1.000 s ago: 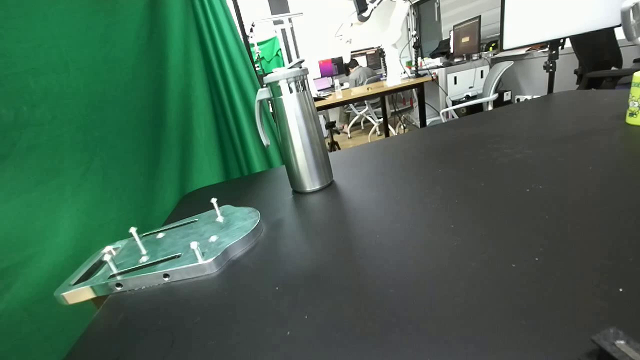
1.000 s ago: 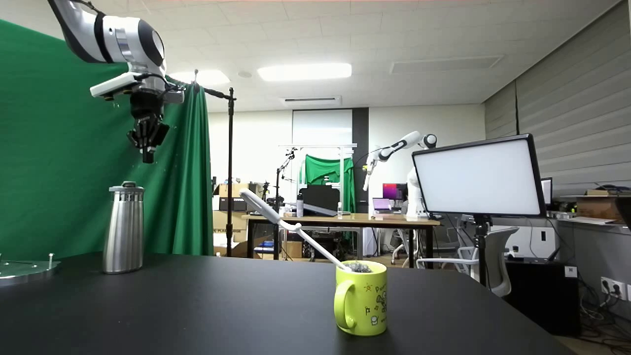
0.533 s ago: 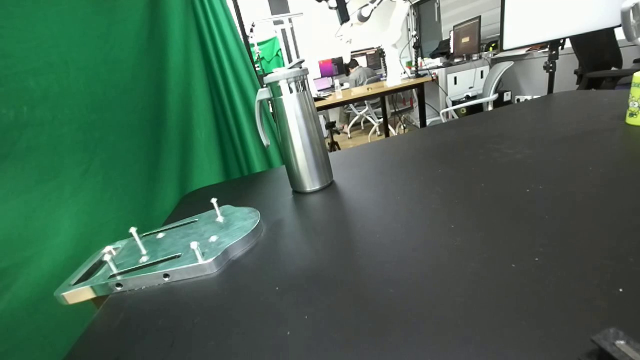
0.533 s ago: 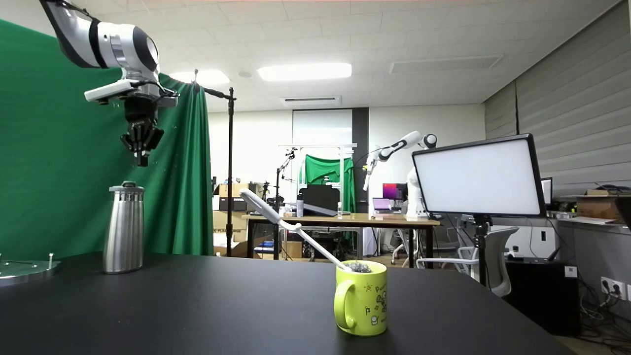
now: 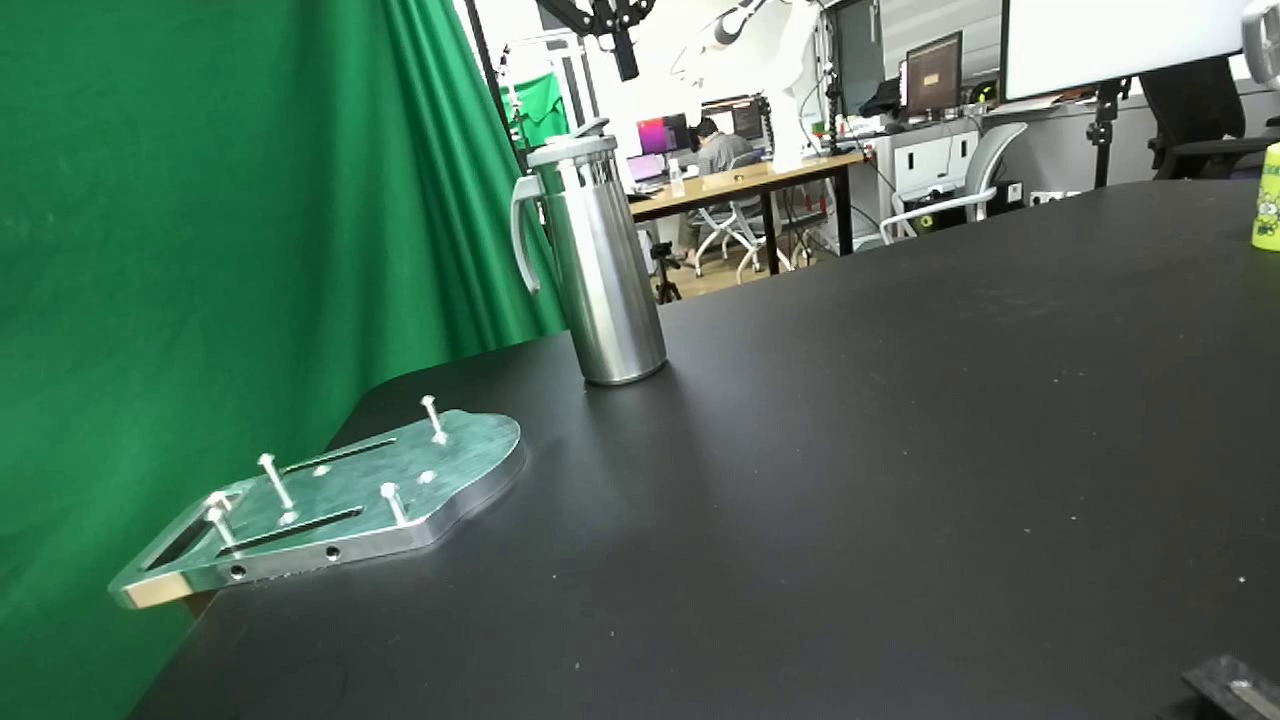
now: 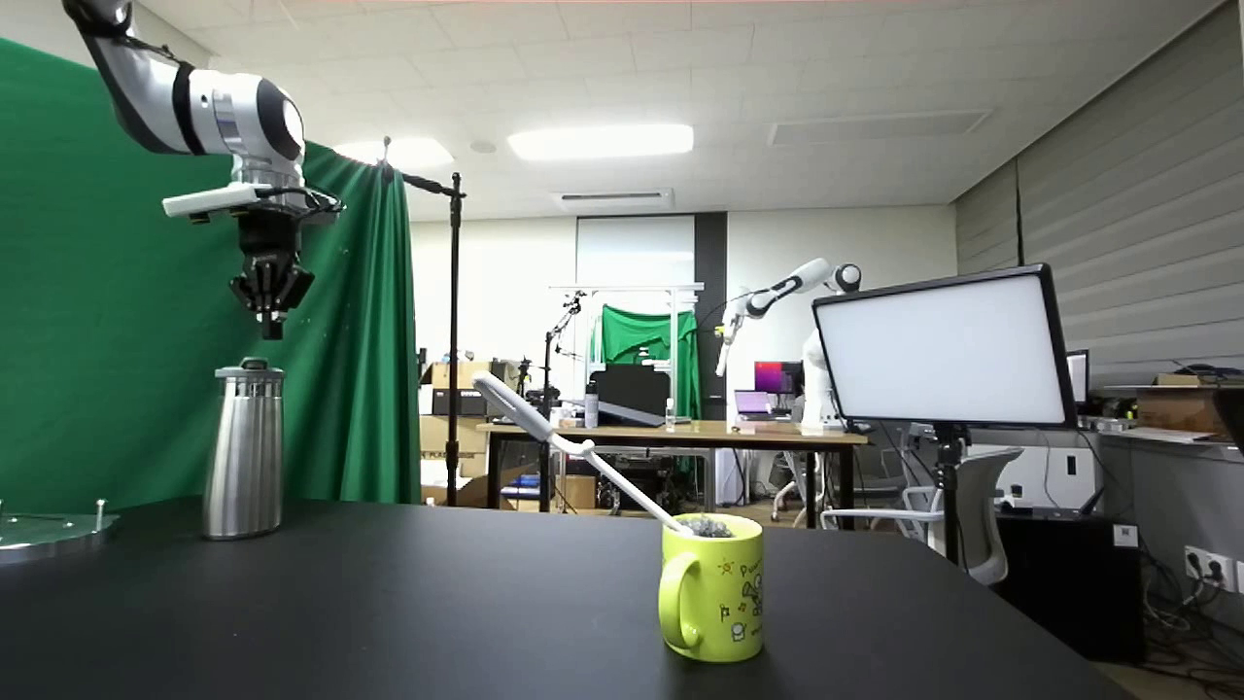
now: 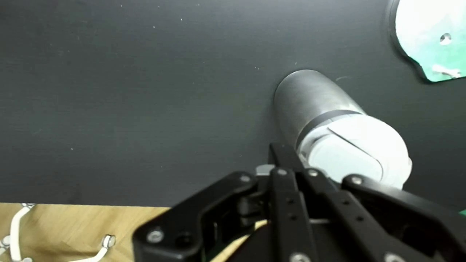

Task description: Close the cap on the silver jar

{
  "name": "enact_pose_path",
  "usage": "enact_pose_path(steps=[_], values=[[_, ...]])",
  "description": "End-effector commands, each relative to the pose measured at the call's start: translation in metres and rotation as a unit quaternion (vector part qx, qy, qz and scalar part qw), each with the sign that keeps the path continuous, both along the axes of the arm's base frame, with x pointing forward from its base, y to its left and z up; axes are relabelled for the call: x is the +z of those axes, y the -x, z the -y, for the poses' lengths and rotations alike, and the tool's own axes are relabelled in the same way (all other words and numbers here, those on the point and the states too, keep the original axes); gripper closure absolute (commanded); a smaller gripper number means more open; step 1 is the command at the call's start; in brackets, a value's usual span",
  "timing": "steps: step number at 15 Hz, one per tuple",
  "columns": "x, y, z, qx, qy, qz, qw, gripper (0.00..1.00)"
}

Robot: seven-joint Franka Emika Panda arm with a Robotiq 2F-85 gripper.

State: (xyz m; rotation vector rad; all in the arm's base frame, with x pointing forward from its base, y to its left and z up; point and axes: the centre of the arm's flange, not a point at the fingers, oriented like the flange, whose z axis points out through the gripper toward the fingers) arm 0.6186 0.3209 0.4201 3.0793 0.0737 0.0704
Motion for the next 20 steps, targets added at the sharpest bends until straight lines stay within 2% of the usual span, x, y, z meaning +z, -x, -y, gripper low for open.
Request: enact_pose_path(steps=[1, 10, 20], values=[[-0.004, -0.023, -0.015, 0.011, -0.021, 0.008, 0.9997, 1.0], [-0.019, -0.033, -0.043, 0.037, -0.029, 0.0, 0.9989, 1.0], [-0.023, -0.04, -0.037, 0.019, -0.006, -0.029, 0.9994, 1.0]])
